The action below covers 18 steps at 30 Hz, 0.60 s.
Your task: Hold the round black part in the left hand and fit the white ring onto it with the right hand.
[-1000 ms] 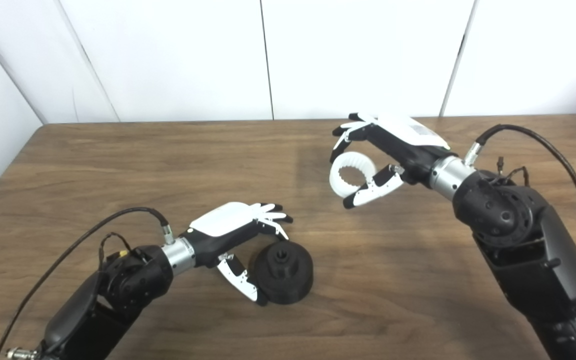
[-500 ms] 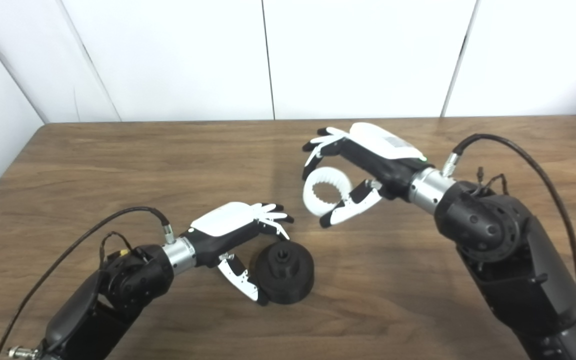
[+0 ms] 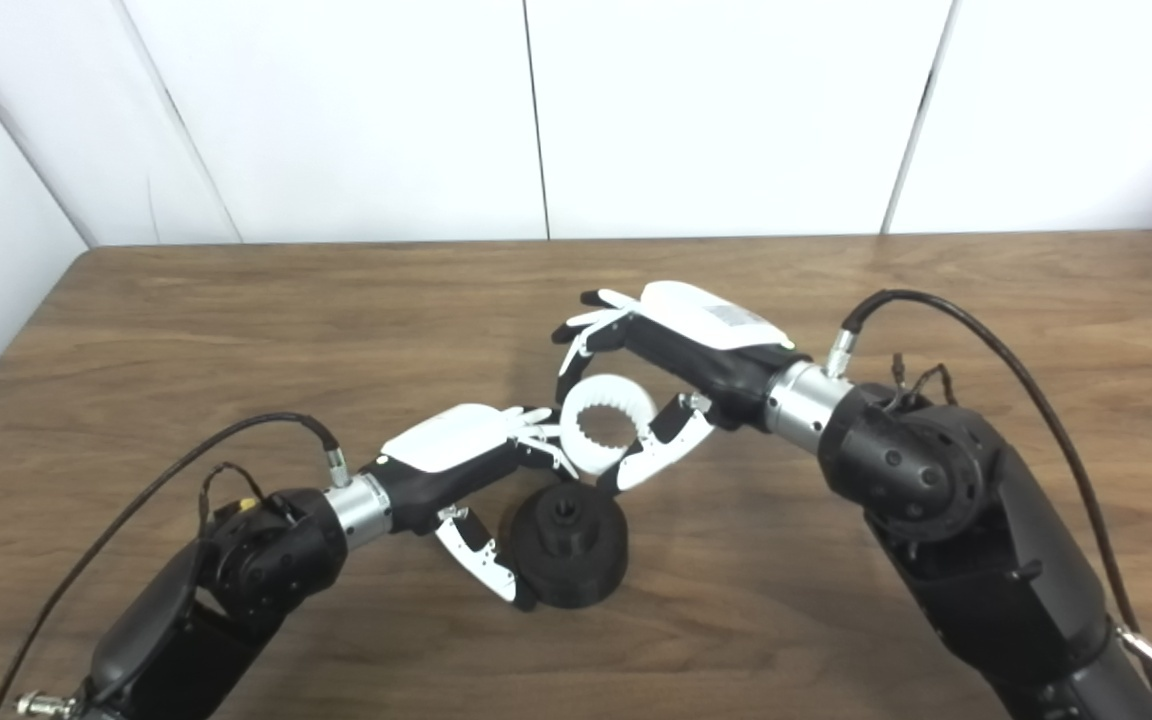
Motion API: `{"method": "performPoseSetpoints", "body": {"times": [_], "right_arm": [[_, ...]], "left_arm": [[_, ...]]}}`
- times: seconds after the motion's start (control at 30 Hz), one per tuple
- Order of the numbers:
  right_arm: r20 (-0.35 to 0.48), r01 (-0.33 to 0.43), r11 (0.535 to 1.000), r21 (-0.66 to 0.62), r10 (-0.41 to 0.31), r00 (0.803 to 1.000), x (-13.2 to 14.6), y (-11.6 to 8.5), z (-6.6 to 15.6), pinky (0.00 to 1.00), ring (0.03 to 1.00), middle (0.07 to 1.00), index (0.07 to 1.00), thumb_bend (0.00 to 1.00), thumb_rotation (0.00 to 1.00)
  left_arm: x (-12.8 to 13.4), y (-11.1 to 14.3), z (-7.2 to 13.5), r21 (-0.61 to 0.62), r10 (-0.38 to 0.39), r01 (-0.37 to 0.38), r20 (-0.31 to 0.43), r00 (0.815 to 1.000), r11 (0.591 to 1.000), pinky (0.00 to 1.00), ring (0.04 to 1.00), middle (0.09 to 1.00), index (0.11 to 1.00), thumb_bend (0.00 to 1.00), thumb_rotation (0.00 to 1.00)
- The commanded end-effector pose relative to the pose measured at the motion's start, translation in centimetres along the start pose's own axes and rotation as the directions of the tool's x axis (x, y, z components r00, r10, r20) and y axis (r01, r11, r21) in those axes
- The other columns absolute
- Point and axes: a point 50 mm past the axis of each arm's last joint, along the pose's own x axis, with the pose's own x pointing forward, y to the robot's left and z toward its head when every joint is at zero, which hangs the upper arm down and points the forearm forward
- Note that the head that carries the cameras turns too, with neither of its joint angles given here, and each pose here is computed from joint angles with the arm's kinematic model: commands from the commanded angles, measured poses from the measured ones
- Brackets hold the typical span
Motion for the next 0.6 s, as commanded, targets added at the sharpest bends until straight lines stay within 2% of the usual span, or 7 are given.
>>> {"method": "performPoseSetpoints", "body": {"times": [0.0,0.57], "right_arm": [[0.058,0.037,0.998,-0.046,-0.034,0.998,-0.1,-1.2,1.4,0.94,1.0,0.869,0.491,0.52,0.16],[0.069,-0.04,0.998,-0.049,0.043,0.997,-0.2,0.5,1.9,0.95,0.99,0.867,0.491,0.52,0.16]], "left_arm": [[0.2,0.8,0.1,0.033,-0.008,0.008,-0.003,1.0,0.999,1.0,1.0,0.941,0.635,0.87,0.32],[0.2,0.8,0.1,0.041,0.006,-0.006,0.006,1.0,0.999,1.0,1.0,0.934,0.619,0.87,0.32]]}}
